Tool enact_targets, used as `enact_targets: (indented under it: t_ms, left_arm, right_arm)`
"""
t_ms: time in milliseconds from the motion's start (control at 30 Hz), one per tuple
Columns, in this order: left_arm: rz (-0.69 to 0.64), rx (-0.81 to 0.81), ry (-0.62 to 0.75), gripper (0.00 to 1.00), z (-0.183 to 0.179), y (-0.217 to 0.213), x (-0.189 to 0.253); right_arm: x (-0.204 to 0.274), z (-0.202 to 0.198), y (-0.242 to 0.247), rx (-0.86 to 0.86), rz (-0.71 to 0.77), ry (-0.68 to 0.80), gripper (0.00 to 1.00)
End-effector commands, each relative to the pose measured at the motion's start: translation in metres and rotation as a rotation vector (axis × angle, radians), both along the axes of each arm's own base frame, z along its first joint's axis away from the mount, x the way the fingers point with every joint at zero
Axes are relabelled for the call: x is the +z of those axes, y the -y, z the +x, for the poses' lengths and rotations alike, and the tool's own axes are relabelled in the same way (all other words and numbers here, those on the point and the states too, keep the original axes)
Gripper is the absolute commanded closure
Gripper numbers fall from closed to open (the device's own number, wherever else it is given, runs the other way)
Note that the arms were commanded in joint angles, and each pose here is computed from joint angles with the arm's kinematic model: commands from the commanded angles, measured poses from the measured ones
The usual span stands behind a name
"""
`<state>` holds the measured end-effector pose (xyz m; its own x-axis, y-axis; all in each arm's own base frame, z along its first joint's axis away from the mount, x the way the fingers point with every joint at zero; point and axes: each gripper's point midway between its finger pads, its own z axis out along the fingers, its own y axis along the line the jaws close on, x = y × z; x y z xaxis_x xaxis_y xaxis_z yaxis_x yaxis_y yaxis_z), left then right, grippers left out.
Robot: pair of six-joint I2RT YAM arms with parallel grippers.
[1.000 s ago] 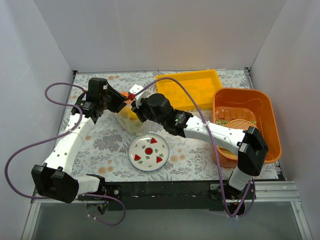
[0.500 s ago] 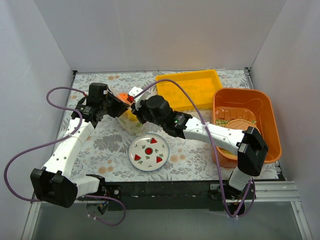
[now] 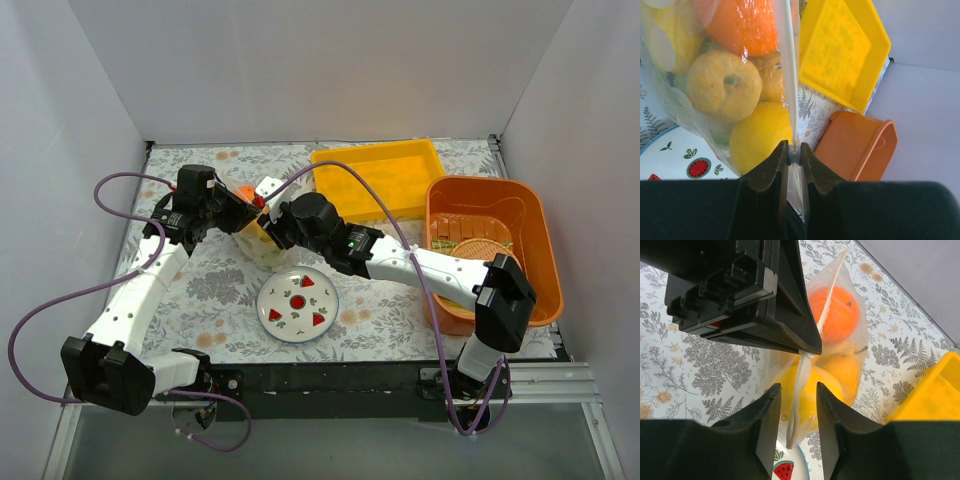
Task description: Open the zip-top bag and remove the fake food
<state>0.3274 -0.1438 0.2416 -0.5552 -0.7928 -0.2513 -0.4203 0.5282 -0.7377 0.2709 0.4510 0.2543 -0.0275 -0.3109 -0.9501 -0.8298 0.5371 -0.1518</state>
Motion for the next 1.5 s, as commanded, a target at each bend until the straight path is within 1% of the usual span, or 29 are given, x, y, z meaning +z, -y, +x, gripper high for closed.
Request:
enact_targets:
  t_ms: [0,33,67,133,167,233,400,700,933,1100,1167,1200,1467]
  left_arm:
    - [-0.010,-0.021,0.033,1.00,0.000,0.002,0.012]
    - [-0.011,-0.022,0.034,1.00,0.001,0.002,0.013]
    - [-0.010,-0.023,0.032,1.00,0.001,0.002,0.012]
    - [-0.008,-0.023,0.031,1.00,0.001,0.002,0.012]
    - [-0.005,-0.020,0.032,1.00,0.001,0.001,0.012]
    - [0.005,-0.013,0.035,1.00,0.003,0.000,0.012]
    - [0.050,0.034,0.031,1.00,0.016,-0.013,0.008]
    - [0.056,0.116,0.053,1.00,0.052,-0.043,0.014]
    - [0.087,0.198,0.049,1.00,0.077,-0.079,0.010]
    - [0.111,0.227,0.050,1.00,0.090,-0.096,0.009]
    - [0.123,0.220,0.048,1.00,0.095,-0.097,0.008]
    - [0.127,0.257,0.045,1.00,0.099,-0.114,0.007]
    - [0.172,0.299,0.036,1.00,0.113,-0.137,-0.001]
  right_arm:
    - [0.014,0.005,0.006,-0.033,0.005,0.049,0.57]
    - [0.013,0.005,0.006,-0.035,0.004,0.051,0.57]
    - [0.012,0.006,0.006,-0.036,0.000,0.049,0.66]
    - [0.011,0.008,0.006,-0.046,0.001,0.053,0.79]
    - [0.011,0.008,0.006,-0.049,0.001,0.053,0.90]
    - [0.011,0.008,0.008,-0.054,0.002,0.050,0.99]
    - [0.006,0.004,0.014,-0.054,-0.006,0.043,0.99]
    - [0.003,-0.001,0.026,-0.064,-0.008,0.035,0.99]
    - [0.010,-0.003,0.031,-0.068,0.002,0.042,0.99]
    - [0.010,-0.004,0.032,-0.065,0.001,0.041,0.99]
    - [0.011,-0.004,0.033,-0.067,0.001,0.041,0.99]
    - [0.013,-0.004,0.033,-0.065,0.004,0.044,0.99]
    - [0.018,-0.006,0.037,-0.065,0.011,0.045,0.99]
